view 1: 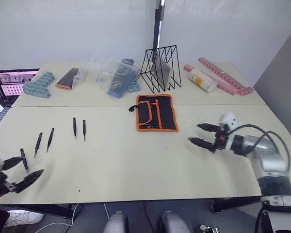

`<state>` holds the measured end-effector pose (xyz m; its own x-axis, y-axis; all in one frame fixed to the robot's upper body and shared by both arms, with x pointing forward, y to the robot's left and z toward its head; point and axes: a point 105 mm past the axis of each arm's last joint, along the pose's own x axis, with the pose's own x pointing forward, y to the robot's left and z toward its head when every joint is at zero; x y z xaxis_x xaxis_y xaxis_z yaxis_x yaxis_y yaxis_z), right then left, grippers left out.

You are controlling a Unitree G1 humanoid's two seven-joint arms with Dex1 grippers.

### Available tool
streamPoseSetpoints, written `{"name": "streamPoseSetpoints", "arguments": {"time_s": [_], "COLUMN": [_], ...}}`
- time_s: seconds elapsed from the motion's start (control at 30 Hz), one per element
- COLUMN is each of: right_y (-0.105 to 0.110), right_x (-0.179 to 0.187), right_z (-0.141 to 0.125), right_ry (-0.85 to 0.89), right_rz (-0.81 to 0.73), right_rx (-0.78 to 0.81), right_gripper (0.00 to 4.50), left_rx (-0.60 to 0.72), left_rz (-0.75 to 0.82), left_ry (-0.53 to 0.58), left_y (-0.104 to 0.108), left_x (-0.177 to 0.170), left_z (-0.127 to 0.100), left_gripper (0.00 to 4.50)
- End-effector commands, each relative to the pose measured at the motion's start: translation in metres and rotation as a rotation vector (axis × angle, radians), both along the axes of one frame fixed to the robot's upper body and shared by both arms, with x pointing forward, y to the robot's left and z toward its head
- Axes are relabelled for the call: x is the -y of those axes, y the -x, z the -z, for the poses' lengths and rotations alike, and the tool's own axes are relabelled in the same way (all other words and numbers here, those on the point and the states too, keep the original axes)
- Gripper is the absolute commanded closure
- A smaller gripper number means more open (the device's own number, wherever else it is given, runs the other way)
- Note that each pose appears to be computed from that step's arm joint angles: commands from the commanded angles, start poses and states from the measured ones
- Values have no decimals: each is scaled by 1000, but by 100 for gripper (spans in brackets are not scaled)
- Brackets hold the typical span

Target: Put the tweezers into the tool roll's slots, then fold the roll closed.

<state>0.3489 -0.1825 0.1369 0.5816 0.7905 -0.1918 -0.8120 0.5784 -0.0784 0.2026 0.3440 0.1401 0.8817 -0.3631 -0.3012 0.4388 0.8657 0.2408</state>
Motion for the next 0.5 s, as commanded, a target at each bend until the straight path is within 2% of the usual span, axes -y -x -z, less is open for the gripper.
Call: {"name": "streamPoseSetpoints", "arguments": {"time_s": [0.03,0.2,0.4,0.5], "right_y": [-8,-28,-48,-67], "right_x": [-20,-63,-105,-108], "right_z": [-22,-39,-40,-31], "right_ry": [-26,-96,-138,-148], "right_rz": [17,41,86,196], "right_rx": [60,25,-69,-115], "right_gripper": [3,3,3,3], "left_rx": [68,114,123,118], "left_rz": [39,102,121,132], "left_ry": [13,72,97,94], "left_y": [-5,-11,-18,-21], "left_x": [30,75,104,116], "left_z": [-16,-23,-18,-14], "left_gripper": [0,0,0,0]}}
